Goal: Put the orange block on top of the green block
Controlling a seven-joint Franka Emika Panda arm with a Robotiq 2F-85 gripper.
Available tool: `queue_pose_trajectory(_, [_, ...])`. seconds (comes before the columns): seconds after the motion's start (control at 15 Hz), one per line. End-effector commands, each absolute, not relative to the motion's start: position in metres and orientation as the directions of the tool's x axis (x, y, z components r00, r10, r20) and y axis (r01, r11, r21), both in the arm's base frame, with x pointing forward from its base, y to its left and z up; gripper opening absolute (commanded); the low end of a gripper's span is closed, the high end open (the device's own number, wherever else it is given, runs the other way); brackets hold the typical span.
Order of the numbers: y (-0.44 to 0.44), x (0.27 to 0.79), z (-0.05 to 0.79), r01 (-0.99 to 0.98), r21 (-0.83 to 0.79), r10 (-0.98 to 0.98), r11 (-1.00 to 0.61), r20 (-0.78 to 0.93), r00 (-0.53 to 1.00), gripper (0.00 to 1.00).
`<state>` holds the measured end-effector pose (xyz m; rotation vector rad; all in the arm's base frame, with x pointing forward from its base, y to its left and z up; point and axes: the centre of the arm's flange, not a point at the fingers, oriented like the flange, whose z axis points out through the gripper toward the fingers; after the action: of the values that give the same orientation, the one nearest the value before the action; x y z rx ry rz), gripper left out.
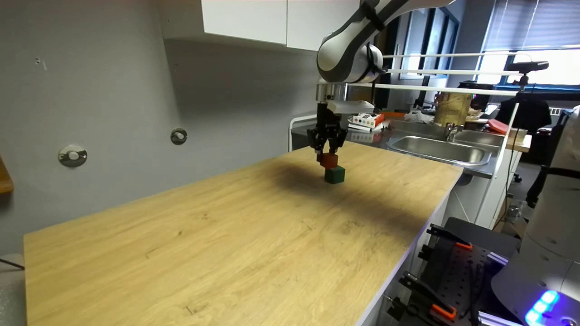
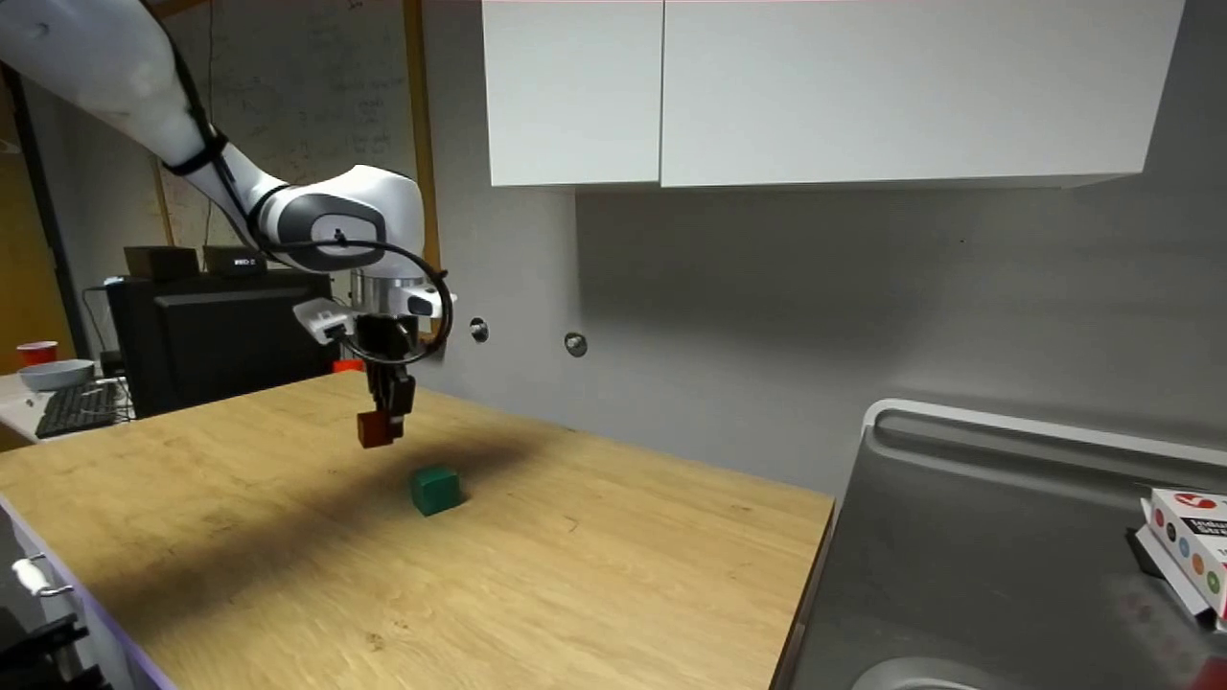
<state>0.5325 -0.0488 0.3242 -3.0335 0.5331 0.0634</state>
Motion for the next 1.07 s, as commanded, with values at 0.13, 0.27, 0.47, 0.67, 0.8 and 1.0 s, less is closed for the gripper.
queue_pose_trajectory(0.13, [-0.089, 0.544, 0.332, -0.415, -0.037, -0.413, -0.909, -0.059, 0.909, 0.19])
queue_pose_trajectory(0.27, [-0.102, 0.546, 0.328, -0.433, -0.035, -0.430, -0.901, -0.065, 0.900, 0.19])
queue_pose_trajectory(0.47, [-0.119, 0.553, 0.322, -0.457, -0.028, -0.454, -0.889, -0.077, 0.887, 0.19])
queue_pose_trajectory(0.67, [-0.134, 0.563, 0.316, -0.473, -0.017, -0.470, -0.881, -0.084, 0.879, 0.19])
queue_pose_trajectory(0.8, [-0.141, 0.571, 0.314, -0.480, -0.011, -0.477, -0.877, -0.089, 0.874, 0.19])
queue_pose_trajectory(1.0, [-0.146, 0.580, 0.309, -0.482, -0.006, -0.479, -0.876, -0.101, 0.872, 0.19])
